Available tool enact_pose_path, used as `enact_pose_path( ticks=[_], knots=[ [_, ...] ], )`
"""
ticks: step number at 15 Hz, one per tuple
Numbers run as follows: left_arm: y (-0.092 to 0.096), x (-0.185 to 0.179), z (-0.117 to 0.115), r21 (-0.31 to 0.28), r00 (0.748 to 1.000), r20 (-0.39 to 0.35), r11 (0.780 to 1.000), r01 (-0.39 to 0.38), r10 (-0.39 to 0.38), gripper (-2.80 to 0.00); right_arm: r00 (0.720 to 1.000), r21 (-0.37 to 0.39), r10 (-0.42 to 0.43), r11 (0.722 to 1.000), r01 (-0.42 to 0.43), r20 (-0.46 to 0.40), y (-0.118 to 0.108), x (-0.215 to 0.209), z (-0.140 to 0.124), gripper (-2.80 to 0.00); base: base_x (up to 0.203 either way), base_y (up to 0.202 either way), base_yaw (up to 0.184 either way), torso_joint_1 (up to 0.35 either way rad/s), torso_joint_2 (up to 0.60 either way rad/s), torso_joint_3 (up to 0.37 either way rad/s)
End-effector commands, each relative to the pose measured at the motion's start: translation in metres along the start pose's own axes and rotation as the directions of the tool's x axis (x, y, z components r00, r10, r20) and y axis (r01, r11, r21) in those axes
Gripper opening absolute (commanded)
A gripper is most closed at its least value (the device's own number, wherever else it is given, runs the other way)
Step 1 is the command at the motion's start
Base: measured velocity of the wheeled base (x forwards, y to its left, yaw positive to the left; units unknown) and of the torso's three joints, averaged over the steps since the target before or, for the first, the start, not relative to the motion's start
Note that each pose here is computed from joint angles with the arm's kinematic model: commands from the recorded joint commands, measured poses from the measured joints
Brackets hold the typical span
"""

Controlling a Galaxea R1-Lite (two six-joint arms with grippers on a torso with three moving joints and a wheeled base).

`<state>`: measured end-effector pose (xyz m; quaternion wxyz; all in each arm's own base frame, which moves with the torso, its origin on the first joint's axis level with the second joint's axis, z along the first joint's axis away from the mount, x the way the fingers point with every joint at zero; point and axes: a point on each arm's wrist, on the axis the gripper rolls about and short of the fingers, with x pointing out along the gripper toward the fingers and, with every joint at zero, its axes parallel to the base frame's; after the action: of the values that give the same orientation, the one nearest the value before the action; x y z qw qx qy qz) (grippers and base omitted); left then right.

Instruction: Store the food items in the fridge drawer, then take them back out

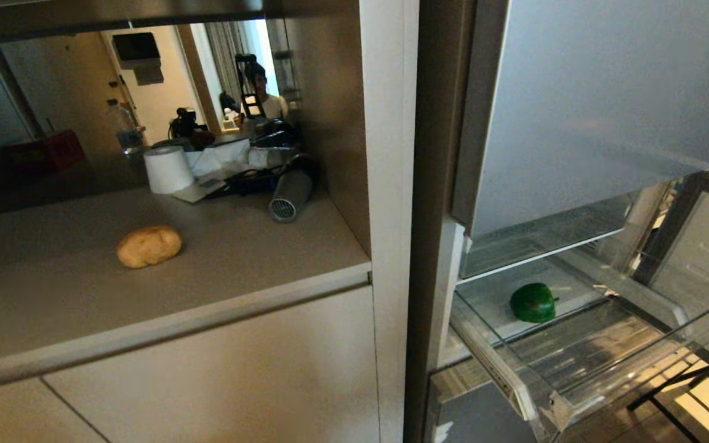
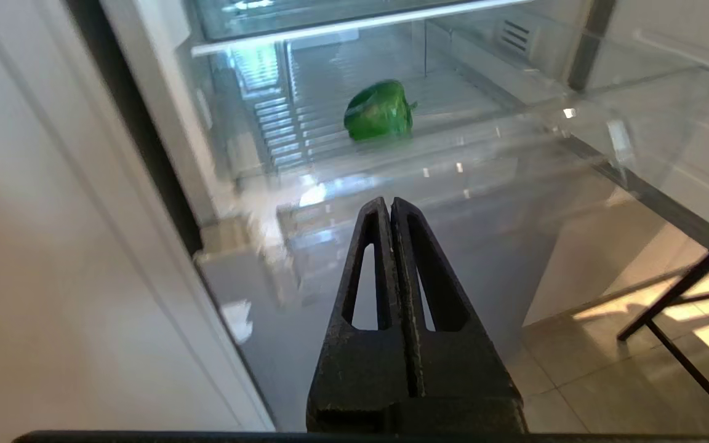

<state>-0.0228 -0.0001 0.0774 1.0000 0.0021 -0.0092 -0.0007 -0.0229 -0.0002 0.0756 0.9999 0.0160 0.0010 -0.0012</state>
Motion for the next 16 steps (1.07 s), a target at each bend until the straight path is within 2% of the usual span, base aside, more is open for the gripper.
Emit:
enact_pose_path(
  ticks=[1,4,16],
  knots=[
    [0.0000,0.0006,-0.0029,0.000,1.000,-0.008,1.000,0.000,0.000,-2.80,1.000,0.000,0.001,1.000,-0.001,-0.001,0.0000,0.0001,0.0001,-2.80,0.199,0.000,0.000,0.012,0.00,0.000],
    [0.0000,0.0006,-0.0030,0.000,1.000,-0.009,1.000,0.000,0.000,-2.80,1.000,0.000,0.001,1.000,-0.001,-0.001,0.0000,0.0001,0.0000,-2.80,0.165,0.000,-0.010,0.010,0.01,0.002],
    [0.0000,0.0006,-0.0029,0.002,1.000,-0.008,1.000,0.000,0.000,-2.80,1.000,0.000,0.001,1.000,-0.001,0.001,0.0000,0.0000,0.0000,-2.80,0.000,0.000,0.000,0.000,0.00,0.000]
  ],
)
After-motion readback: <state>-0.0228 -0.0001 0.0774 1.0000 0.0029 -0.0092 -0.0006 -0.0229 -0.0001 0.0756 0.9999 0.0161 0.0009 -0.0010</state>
